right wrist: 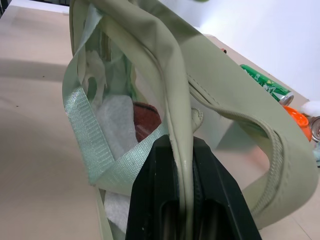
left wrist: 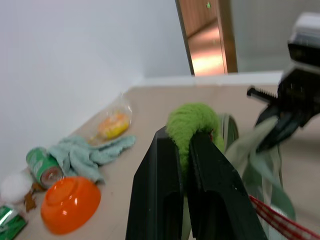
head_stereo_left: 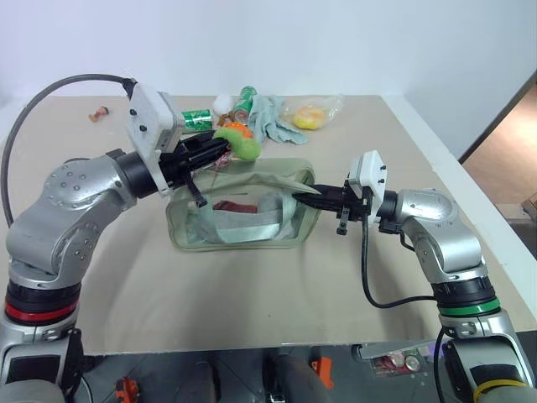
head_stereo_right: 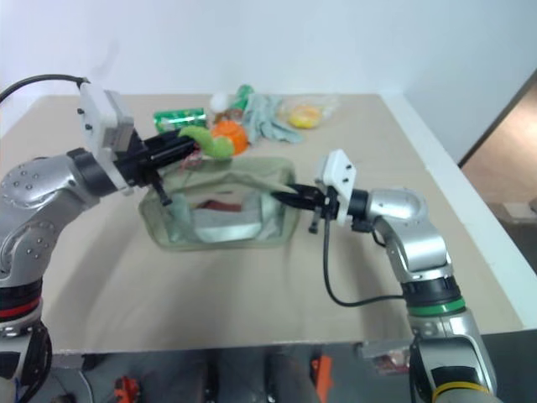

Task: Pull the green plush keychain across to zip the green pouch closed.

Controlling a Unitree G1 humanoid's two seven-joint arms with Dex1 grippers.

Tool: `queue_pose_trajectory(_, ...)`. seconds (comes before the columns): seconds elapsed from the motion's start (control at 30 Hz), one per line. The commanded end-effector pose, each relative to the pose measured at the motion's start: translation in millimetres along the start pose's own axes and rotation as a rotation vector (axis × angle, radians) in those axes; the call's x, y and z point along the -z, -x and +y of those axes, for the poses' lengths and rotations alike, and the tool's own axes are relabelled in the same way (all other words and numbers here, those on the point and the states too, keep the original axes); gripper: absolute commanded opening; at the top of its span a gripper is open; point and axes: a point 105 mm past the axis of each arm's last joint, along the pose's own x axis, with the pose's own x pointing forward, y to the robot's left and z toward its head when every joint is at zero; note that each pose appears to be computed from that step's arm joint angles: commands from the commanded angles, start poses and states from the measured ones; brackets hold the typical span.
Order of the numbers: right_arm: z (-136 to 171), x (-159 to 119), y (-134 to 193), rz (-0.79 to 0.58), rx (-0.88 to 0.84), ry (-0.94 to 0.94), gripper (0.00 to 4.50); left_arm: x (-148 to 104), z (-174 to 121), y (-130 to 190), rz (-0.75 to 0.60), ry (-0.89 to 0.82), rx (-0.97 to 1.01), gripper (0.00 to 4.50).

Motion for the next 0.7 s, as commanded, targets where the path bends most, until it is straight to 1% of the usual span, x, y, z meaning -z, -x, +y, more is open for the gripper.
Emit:
queue_pose_trajectory(0.03, -2.7, -13.8, 1.8, -0.024, 0.006, 0.055, 0.00, -1.0, 2.3, 9.6, 0.036, -0.066, 0.008, 0.03)
queue_pose_trajectory(0.07, -2.6, -13.8, 1.6, -0.024, 0.006, 0.055, 0.00, 0.0, 3.2, 11.7, 0.044, -0.072, 0.011, 0.03)
queue_pose_trajectory(0.13, -2.3, -13.8, 1.1, -0.026, 0.004, 0.054, 0.00, -1.3, 8.1, 15.1, 0.038, -0.082, -0.004, 0.74)
queue_pose_trajectory(0.33, -2.1, -13.8, -0.4, -0.029, 0.002, 0.057, 0.00, 2.0, 20.1, 24.1, 0.075, -0.134, -0.023, 2.70)
queue_pose_trajectory(0.4, -2.2, -13.7, -0.9, -0.030, 0.001, 0.058, 0.00, 0.3, 22.5, 26.0, 0.074, -0.140, -0.024, 3.44)
queue_pose_trajectory(0.43, -2.2, -13.5, -1.1, -0.030, 0.000, 0.058, 0.00, -0.4, 23.0, 28.1, 0.077, -0.142, -0.020, 3.93)
queue_pose_trajectory(0.47, -2.2, -13.4, -1.2, -0.030, 0.000, 0.058, 0.00, -0.9, 23.3, 29.5, 0.079, -0.143, -0.017, 4.12)
queue_pose_trajectory(0.5, -2.1, -13.3, -1.3, -0.031, -0.001, 0.059, 0.00, -0.3, 23.3, 31.9, 0.087, -0.143, -0.014, 4.44)
queue_pose_trajectory(0.53, -2.1, -13.2, -1.3, -0.031, -0.001, 0.060, 0.00, 0.2, 23.3, 33.4, 0.093, -0.143, -0.011, 4.44)
queue_pose_trajectory(0.63, -2.9, -12.4, -0.6, -0.030, 0.001, 0.062, 0.00, 3.3, 29.6, 59.6, 0.108, -0.048, -0.056, 4.44)
queue_pose_trajectory(0.7, -3.7, -11.5, 0.0, -0.028, 0.002, 0.061, 0.00, 7.3, 31.0, 72.5, 0.129, -0.013, -0.078, 4.44)
